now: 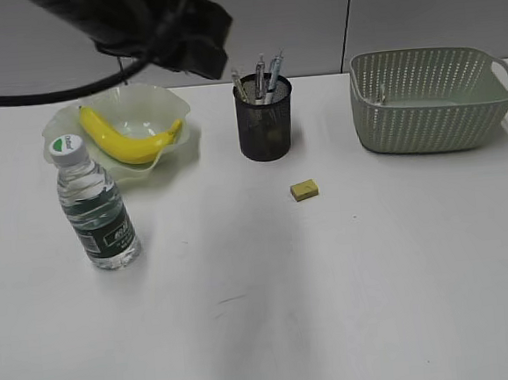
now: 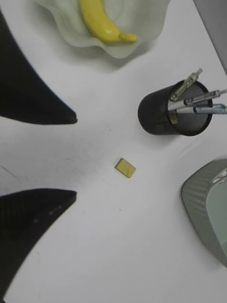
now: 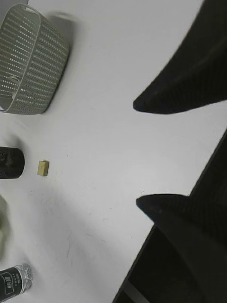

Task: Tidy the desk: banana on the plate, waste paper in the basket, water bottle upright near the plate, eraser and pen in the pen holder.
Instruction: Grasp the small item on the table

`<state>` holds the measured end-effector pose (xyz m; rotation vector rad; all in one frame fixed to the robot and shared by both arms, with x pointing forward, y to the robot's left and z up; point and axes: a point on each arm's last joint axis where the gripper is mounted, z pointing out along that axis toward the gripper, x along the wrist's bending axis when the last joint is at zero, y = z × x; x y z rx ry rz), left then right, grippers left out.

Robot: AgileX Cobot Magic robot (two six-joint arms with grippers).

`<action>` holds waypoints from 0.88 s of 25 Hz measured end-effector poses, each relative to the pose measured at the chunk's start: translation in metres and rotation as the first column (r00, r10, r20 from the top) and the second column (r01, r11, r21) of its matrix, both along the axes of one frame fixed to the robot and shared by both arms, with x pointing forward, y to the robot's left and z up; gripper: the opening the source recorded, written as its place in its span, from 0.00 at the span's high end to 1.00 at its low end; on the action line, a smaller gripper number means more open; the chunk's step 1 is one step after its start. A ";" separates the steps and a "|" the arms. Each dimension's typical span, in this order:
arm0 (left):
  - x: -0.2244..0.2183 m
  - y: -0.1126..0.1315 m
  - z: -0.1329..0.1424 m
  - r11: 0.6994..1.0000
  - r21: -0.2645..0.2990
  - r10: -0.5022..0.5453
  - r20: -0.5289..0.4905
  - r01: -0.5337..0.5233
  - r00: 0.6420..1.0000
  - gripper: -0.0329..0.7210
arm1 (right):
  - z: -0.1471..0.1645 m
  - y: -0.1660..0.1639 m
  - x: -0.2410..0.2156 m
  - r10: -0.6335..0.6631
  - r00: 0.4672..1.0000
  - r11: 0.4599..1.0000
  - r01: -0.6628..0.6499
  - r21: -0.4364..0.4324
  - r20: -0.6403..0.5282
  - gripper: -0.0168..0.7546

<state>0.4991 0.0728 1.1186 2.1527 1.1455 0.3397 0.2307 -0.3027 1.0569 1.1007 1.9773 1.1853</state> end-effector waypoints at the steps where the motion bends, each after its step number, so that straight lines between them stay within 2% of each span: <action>1: 0.005 -0.007 -0.004 1.000 0.004 -0.006 -0.004 0.006 1.000 0.48 | 0.000 0.000 0.000 0.000 1.000 1.000 0.000 0.001 0.001 0.41; 5: 0.028 -0.035 -0.032 0.999 0.033 -0.020 -0.037 0.022 0.999 0.41 | -0.001 0.001 0.002 0.000 1.000 1.000 0.000 0.006 0.011 0.41; 12: 0.059 -0.071 -0.088 0.995 0.094 -0.026 -0.110 0.037 0.994 0.35 | -0.001 0.001 0.002 0.000 1.000 1.000 0.000 0.006 0.011 0.41; 16: 0.075 -0.086 -0.117 0.989 0.143 -0.018 -0.167 0.043 0.986 0.34 | -0.001 0.001 0.002 0.000 1.000 1.000 0.000 0.006 0.011 0.41; 22: 0.098 -0.110 -0.145 0.980 0.190 -0.003 -0.250 0.052 0.968 0.34 | -0.001 0.001 0.002 0.000 1.000 1.000 0.000 0.007 0.012 0.41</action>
